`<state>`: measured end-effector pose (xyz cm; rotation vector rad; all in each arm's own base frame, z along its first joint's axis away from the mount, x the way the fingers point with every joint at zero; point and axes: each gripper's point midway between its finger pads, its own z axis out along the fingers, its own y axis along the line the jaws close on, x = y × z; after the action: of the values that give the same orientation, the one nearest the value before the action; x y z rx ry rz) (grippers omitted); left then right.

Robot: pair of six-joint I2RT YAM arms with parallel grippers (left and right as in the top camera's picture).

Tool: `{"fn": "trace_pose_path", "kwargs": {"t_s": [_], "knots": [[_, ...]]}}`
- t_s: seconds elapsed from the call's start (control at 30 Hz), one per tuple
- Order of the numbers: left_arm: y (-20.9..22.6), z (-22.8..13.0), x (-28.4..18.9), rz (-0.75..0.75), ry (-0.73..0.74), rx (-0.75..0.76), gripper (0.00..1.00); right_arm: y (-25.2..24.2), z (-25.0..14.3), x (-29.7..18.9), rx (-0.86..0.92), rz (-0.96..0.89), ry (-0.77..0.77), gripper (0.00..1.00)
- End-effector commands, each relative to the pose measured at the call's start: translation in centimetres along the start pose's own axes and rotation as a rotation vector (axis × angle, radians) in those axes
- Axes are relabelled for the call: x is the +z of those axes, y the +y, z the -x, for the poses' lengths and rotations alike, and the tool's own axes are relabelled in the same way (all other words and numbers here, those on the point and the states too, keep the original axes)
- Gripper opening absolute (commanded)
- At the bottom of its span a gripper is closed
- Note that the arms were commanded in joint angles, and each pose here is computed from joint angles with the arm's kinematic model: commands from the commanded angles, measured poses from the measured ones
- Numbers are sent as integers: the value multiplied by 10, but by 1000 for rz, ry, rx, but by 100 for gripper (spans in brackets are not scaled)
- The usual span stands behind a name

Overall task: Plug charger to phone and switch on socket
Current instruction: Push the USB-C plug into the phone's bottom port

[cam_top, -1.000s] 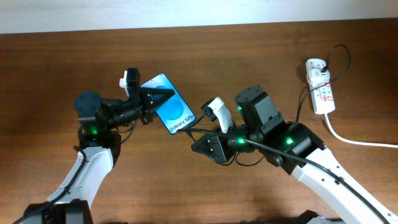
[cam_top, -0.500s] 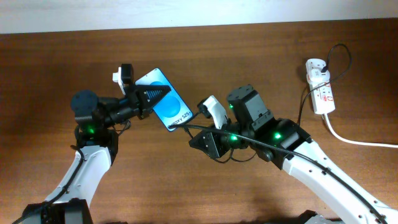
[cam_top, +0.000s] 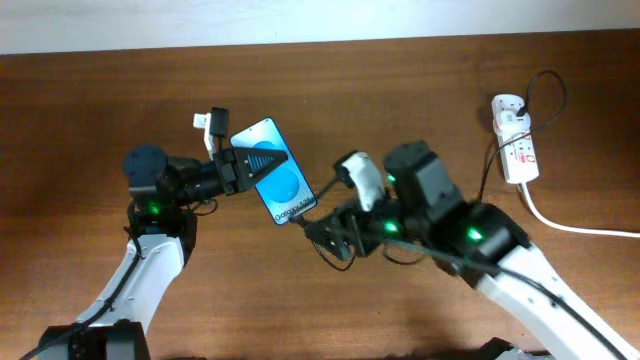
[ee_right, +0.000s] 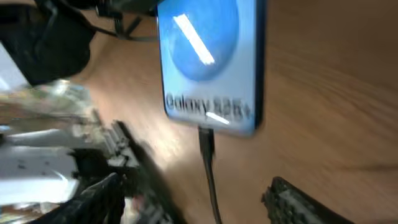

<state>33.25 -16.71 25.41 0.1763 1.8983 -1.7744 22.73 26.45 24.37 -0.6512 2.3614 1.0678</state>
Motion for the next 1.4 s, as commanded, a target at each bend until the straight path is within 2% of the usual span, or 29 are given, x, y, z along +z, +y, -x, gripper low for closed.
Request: {"fn": "trace_pose_path", "kwargs": {"t_s": [0.0, 0.13, 0.3, 0.37, 0.4, 0.47, 0.5, 0.53, 0.6, 0.63, 1.0, 1.37], "knots": [[1, 9, 0, 23, -54, 44, 0, -22, 0, -15, -65, -253, -46, 76], [2, 13, 0, 31, -73, 8, 0, -13, -14, 14, -171, -348, -3, 76], [2, 12, 0, 30, -69, 4, 0, -35, -11, 47, -262, -565, -14, 76], [1, 9, 0, 23, -55, 5, 0, -42, -12, 61, -264, -582, 0, 70], [1, 8, 0, 20, -48, 4, 0, -43, -13, 66, -264, -584, 5, 65], [0, 8, 0, 19, -46, 4, 0, -43, -11, 69, -264, -581, -2, 43], [0, 8, 0, 19, -46, 5, 0, -42, -9, 69, -264, -578, -10, 36], [0, 8, 0, 18, -45, 4, 0, -38, -4, 66, -264, -571, -27, 24], [0, 6, 0, 17, -39, 1, 0, -31, 4, 61, -265, -559, -55, 6], [0, 5, 0, 13, -31, 2, 0, -28, 9, 60, -266, -553, -70, 4], [-11, -16, 5, -45, 81, 30, 0, 4, 49, 64, -361, -441, -223, 4], [-16, -25, 10, -72, 125, 84, 0, 37, 70, 57, -409, -338, -267, 4]]}}
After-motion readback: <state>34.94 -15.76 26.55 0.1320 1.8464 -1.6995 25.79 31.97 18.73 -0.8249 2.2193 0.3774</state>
